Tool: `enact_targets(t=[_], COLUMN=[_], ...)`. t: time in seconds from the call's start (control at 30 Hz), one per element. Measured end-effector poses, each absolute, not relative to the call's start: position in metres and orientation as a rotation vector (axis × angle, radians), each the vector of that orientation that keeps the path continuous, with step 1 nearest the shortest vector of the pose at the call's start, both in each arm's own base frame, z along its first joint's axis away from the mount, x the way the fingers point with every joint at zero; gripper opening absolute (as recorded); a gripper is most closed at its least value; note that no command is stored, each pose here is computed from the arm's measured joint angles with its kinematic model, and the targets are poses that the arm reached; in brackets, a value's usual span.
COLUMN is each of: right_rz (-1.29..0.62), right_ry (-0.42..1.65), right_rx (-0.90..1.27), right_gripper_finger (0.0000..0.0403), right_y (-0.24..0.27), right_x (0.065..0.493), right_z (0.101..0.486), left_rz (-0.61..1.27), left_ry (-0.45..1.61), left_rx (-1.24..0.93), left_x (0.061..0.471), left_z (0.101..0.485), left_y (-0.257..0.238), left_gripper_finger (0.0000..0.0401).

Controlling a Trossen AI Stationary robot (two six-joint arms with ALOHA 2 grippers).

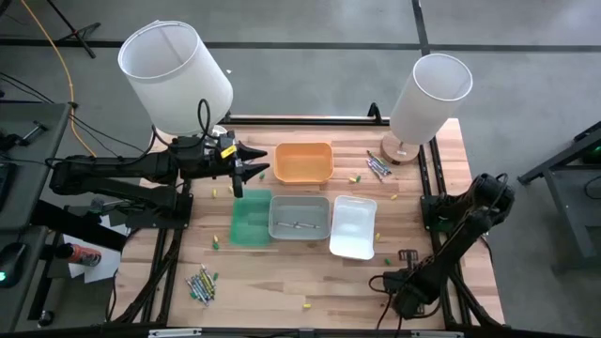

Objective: Sort crayons
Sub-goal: Put the white crayon into the gray bin

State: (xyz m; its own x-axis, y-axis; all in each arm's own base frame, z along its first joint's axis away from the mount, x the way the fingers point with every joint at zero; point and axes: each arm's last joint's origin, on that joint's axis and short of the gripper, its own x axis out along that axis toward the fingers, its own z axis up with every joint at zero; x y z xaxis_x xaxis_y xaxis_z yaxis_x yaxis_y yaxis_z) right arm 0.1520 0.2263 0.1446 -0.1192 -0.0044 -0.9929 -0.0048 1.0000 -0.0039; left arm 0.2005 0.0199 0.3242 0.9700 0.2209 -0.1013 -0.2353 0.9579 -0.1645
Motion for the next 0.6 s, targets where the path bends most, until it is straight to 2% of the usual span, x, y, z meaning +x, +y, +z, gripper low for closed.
enact_targets(t=[0.17,0.33,0.47,0.6], right_rz=[-0.07,-0.183,-0.261,-0.348], right_ry=[1.682,1.524,1.22,0.842], right_rx=[-0.015,0.128,0.324,0.414], right_gripper_finger=[0.0004,0.0002,0.0002,0.0001], right_y=[0.208,0.177,0.144,0.109], right_x=[0.14,0.126,0.121,0.125], right_z=[0.176,0.224,0.262,0.292], left_rz=[0.259,0.324,0.323,0.322], left_ry=[0.081,0.076,0.066,0.054], left_rx=[-0.151,-0.136,-0.11,-0.109], left_x=[0.2,0.2,0.198,0.197], left_z=[0.324,0.325,0.327,0.328], left_y=[0.021,0.023,0.022,0.022], left_gripper_finger=[0.0168,0.0168,0.0168,0.0168])
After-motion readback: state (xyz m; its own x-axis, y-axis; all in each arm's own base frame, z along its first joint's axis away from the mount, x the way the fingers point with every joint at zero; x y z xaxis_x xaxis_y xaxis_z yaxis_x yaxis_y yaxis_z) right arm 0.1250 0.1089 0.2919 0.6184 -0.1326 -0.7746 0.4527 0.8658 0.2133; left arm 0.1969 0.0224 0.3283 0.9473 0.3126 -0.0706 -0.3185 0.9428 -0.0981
